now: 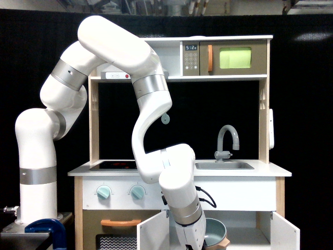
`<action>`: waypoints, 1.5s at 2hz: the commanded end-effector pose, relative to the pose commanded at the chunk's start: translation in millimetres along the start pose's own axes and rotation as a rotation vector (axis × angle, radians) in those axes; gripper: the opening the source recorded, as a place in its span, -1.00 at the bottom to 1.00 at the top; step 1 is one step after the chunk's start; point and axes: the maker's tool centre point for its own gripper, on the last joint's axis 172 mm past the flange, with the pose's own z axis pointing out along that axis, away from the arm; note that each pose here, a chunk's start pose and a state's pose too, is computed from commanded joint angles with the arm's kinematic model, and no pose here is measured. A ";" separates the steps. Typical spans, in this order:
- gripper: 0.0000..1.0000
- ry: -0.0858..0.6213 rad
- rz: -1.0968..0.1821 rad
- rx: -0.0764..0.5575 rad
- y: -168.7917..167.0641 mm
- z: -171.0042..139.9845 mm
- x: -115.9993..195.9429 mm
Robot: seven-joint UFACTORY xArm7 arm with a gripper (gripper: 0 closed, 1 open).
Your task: Put the bowl inside the kitchen cabinet
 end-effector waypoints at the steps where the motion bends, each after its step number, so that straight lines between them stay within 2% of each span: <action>1: -1.00 0.000 0.000 0.000 -33.7 44.4 4.6; 2: -1.00 0.000 0.000 0.000 -71.2 79.1 -10.5; 3: 1.00 0.000 0.000 0.000 -79.1 83.9 -11.6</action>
